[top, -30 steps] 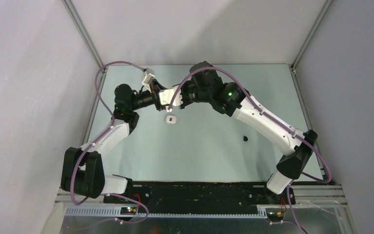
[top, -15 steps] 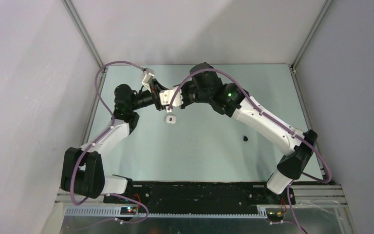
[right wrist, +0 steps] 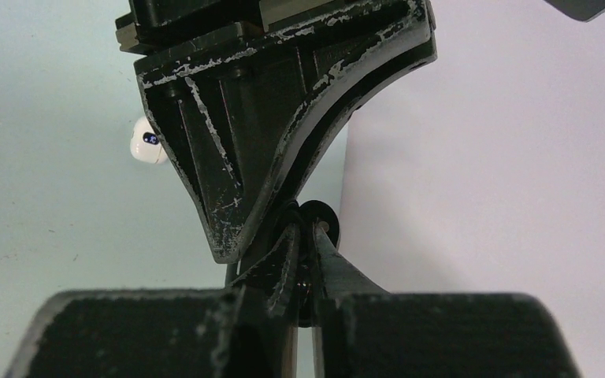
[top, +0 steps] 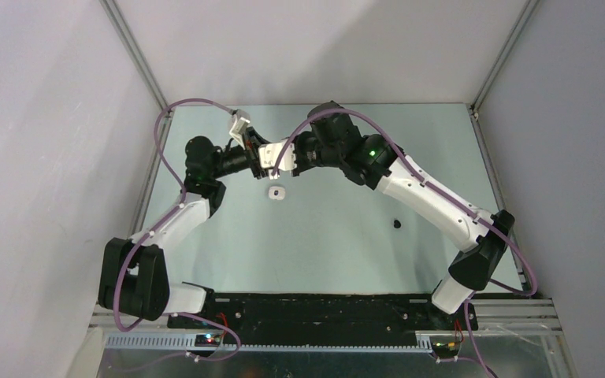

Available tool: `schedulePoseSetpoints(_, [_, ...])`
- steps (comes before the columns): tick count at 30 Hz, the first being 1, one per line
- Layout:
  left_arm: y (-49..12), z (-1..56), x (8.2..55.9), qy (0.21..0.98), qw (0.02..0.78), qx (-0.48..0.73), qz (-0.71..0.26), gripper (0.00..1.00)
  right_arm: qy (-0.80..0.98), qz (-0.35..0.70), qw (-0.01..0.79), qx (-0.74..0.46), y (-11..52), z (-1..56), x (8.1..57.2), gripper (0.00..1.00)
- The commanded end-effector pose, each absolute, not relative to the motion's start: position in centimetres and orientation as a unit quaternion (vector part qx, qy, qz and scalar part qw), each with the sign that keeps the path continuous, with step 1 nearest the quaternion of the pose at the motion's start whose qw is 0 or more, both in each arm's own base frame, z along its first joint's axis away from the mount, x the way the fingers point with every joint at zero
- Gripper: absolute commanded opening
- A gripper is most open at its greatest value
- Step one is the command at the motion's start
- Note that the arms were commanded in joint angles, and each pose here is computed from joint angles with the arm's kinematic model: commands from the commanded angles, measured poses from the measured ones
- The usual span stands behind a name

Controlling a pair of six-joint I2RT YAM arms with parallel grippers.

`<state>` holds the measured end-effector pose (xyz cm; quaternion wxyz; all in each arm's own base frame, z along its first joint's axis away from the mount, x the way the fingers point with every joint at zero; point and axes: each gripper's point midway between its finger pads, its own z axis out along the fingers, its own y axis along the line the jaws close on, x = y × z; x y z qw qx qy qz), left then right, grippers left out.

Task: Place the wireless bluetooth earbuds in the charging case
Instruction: Place the earbud in the charging case.

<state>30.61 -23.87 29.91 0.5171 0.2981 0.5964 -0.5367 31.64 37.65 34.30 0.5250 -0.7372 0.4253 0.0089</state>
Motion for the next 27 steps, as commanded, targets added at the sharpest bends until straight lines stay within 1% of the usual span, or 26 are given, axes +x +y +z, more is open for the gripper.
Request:
schedulePoseSetpoints(1, [-23.8,32.2,30.5,0.567,0.549,0.312,-0.529,0.0,0.448,0.016,0.535,-0.716,36.7,35.7,31.3,0.11])
schedulePoseSetpoints(3, [-23.8,32.2,30.6,0.567,0.55,0.312,-0.529,0.0,0.452,0.016,0.546,-0.705,36.5,36.7,31.6,0.14])
schedulePoseSetpoints(5, [-23.9,32.2,30.6,0.567,0.549,0.311,-0.529,0.0,0.459,0.029,0.556,-0.692,36.1,38.0,31.5,0.21])
schedulePoseSetpoints(6, [-23.9,32.2,30.6,0.567,0.55,0.311,-0.529,0.0,0.46,0.045,0.559,-0.689,36.0,38.5,31.1,0.25])
schedulePoseSetpoints(10, [-23.9,32.2,30.6,0.566,0.55,0.312,-0.529,0.0,0.469,0.103,0.556,-0.678,35.4,39.9,29.5,0.34])
schedulePoseSetpoints(15, [-23.9,32.1,30.6,0.566,0.548,0.314,-0.531,0.0,0.472,0.164,0.568,-0.654,34.9,42.1,27.5,0.38])
schedulePoseSetpoints(17, [-23.9,32.1,30.6,0.565,0.547,0.315,-0.531,0.0,0.473,0.182,0.567,-0.65,34.2,42.7,26.6,0.39])
schedulePoseSetpoints(18, [-23.8,32.1,30.6,0.565,0.548,0.316,-0.53,0.0,0.486,0.185,0.558,-0.647,33.3,42.2,26.8,0.39])
schedulePoseSetpoints(19, [-23.7,32.2,30.6,0.564,0.548,0.316,-0.53,0.0,0.484,0.2,0.555,-0.646,32.5,42.5,25.8,0.4])
schedulePoseSetpoints(21, [-23.4,32.3,30.6,0.563,0.55,0.319,-0.528,0.0,0.505,0.207,0.526,-0.652,30.0,40.3,25.1,0.39])
schedulePoseSetpoints(22, [-23.3,32.4,30.6,0.562,0.55,0.321,-0.528,0.0,0.528,0.205,0.503,-0.653,27.8,38.0,24.6,0.39])
schedulePoseSetpoints(23, [-23.1,32.5,30.6,0.561,0.55,0.323,-0.527,0.0,0.523,0.201,0.494,-0.665,26.8,36.8,24.3,0.38])
schedulePoseSetpoints(24, [-22.8,32.6,30.6,0.561,0.551,0.323,-0.526,0.0,0.549,0.196,0.47,-0.663,24.4,33.9,23.8,0.38])
schedulePoseSetpoints(25, [-22.7,32.6,30.5,0.561,0.549,0.325,-0.528,0.0,0.551,0.181,0.464,-0.67,22.6,32.4,24.3,0.37])
schedulePoseSetpoints(26, [-22.6,32.8,30.5,0.561,0.55,0.325,-0.527,0.0,0.57,0.184,0.427,-0.677,21.0,28.5,23.0,0.36])
schedulePoseSetpoints(27, [-22.5,32.8,30.3,0.56,0.549,0.327,-0.527,0.0,0.568,0.165,0.428,-0.683,19.4,27.8,23.6,0.35])
